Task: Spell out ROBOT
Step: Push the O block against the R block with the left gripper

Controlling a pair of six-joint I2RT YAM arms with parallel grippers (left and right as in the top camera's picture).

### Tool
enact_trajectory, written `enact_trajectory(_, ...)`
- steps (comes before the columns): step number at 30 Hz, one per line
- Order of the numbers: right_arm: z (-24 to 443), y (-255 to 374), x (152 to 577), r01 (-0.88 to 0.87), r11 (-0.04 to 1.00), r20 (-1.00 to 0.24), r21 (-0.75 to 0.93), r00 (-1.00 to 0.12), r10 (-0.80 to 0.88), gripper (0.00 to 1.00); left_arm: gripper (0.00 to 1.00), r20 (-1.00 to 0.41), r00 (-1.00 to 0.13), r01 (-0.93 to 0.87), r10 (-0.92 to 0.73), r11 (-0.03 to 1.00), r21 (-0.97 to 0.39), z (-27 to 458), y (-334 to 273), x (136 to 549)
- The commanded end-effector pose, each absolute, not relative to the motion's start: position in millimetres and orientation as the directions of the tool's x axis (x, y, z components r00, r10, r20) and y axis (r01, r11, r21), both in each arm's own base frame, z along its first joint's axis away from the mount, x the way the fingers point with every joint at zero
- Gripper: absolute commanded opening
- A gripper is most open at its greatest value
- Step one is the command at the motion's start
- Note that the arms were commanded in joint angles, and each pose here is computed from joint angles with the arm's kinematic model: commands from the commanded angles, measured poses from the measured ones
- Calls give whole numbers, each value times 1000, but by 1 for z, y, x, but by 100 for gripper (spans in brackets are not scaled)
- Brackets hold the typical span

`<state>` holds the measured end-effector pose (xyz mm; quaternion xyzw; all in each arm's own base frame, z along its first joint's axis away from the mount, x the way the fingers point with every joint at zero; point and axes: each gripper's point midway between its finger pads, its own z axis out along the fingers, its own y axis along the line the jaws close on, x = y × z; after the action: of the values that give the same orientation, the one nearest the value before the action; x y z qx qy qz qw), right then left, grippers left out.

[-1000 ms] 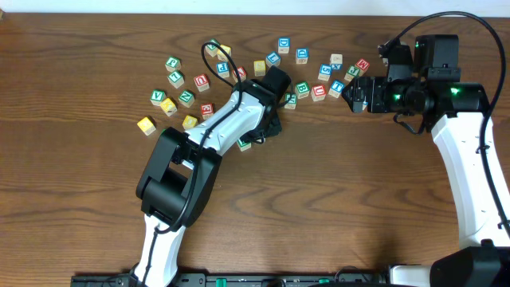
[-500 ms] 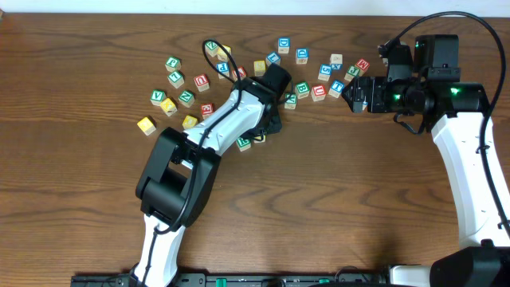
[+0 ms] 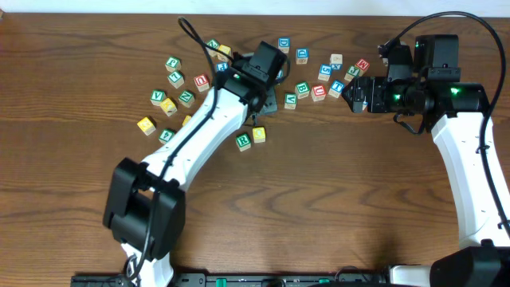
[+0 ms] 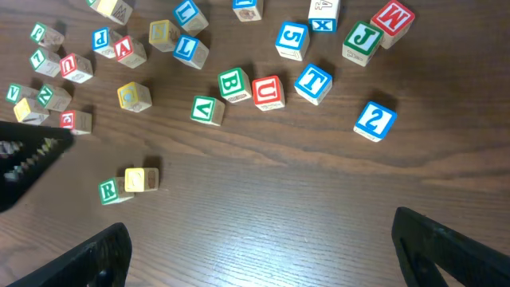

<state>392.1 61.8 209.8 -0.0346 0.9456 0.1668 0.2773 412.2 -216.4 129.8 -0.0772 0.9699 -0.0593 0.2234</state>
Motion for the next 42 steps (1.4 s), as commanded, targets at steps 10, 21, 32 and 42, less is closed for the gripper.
enact_trajectory(10, 218, 58, 396, -159, 942, -553, 295, -833, 33, 99, 49, -423, -883, -173, -202, 979, -107, 147, -179, 413)
enact_trajectory(21, 218, 58, 396, -159, 942, -553, 295, -833, 33, 99, 24, -262, -900, -345, -349, 936, -65, 96, -144, 386)
enact_trajectory(32, 218, 58, 396, -159, 942, -553, 295, -833, 33, 99, 8, -109, -918, -382, -382, 924, -23, 43, -154, 355)
enact_trajectory(42, 218, 58, 396, -159, 942, -553, 295, -833, 33, 99, 8, -64, -916, -398, -396, 917, 20, 24, -148, 337)
